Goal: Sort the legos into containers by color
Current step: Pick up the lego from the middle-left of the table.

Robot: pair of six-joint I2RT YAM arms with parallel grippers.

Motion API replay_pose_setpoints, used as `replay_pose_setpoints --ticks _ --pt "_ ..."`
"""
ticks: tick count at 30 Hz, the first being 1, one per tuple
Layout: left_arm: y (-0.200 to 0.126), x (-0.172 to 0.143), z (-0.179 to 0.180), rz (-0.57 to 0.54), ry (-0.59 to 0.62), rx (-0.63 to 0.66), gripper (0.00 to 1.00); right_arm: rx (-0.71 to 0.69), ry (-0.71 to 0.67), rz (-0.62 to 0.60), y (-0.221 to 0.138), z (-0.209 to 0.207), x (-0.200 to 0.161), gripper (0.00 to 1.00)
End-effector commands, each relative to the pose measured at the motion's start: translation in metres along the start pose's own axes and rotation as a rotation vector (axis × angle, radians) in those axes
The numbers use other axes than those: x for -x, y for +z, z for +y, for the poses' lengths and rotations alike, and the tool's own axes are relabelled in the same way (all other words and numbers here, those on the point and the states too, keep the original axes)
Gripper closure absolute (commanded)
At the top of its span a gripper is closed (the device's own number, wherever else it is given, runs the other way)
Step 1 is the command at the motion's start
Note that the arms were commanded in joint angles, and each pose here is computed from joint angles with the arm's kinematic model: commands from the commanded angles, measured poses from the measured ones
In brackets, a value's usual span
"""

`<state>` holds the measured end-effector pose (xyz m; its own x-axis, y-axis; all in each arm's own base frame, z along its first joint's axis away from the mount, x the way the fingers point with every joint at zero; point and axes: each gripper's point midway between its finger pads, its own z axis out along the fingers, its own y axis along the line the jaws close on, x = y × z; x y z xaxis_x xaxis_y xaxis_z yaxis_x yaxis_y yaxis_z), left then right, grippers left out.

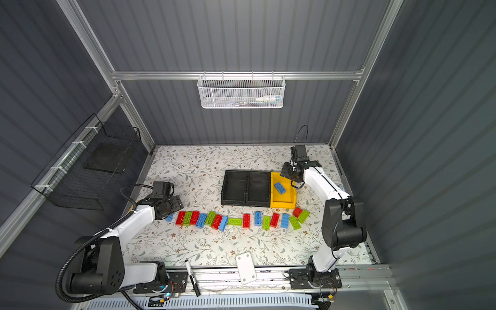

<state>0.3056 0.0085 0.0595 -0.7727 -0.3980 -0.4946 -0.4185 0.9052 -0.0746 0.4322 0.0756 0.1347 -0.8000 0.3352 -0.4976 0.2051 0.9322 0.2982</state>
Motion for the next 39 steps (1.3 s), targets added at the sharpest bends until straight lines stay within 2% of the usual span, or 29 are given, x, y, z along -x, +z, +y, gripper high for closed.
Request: replay_pose_setpoints --ticks 1,11,13,21,26,28,34,39 --pt "0.005 -0.006 0.005 0.044 -0.023 0.028 0.21 0.006 0.017 0.021 0.002 -0.002 -0.010 0.47" --pt "0.018 -0.017 0.011 0.106 -0.064 0.053 0.28 -0.002 0.040 0.028 0.002 -0.010 -0.016 0.47" --pt "0.019 -0.017 0.013 0.107 -0.073 0.055 0.31 0.000 0.044 0.032 0.003 -0.010 -0.017 0.47" --pt "0.018 -0.014 0.014 0.093 -0.072 0.050 0.61 -0.004 0.053 0.036 0.005 -0.012 -0.019 0.48" --pt "0.019 -0.010 0.010 0.098 -0.044 0.037 0.88 -0.010 0.055 0.039 0.004 -0.013 -0.019 0.49" --pt "0.018 -0.008 0.008 0.092 -0.041 0.029 0.95 -0.013 0.052 0.043 0.003 -0.013 -0.018 0.49" --pt "-0.007 0.021 -0.014 0.001 -0.028 -0.088 1.00 -0.061 0.054 0.025 -0.014 -0.027 -0.020 0.49" --pt "-0.051 0.060 -0.055 -0.135 0.052 -0.215 1.00 -0.104 0.129 0.009 -0.034 -0.058 -0.030 0.49"
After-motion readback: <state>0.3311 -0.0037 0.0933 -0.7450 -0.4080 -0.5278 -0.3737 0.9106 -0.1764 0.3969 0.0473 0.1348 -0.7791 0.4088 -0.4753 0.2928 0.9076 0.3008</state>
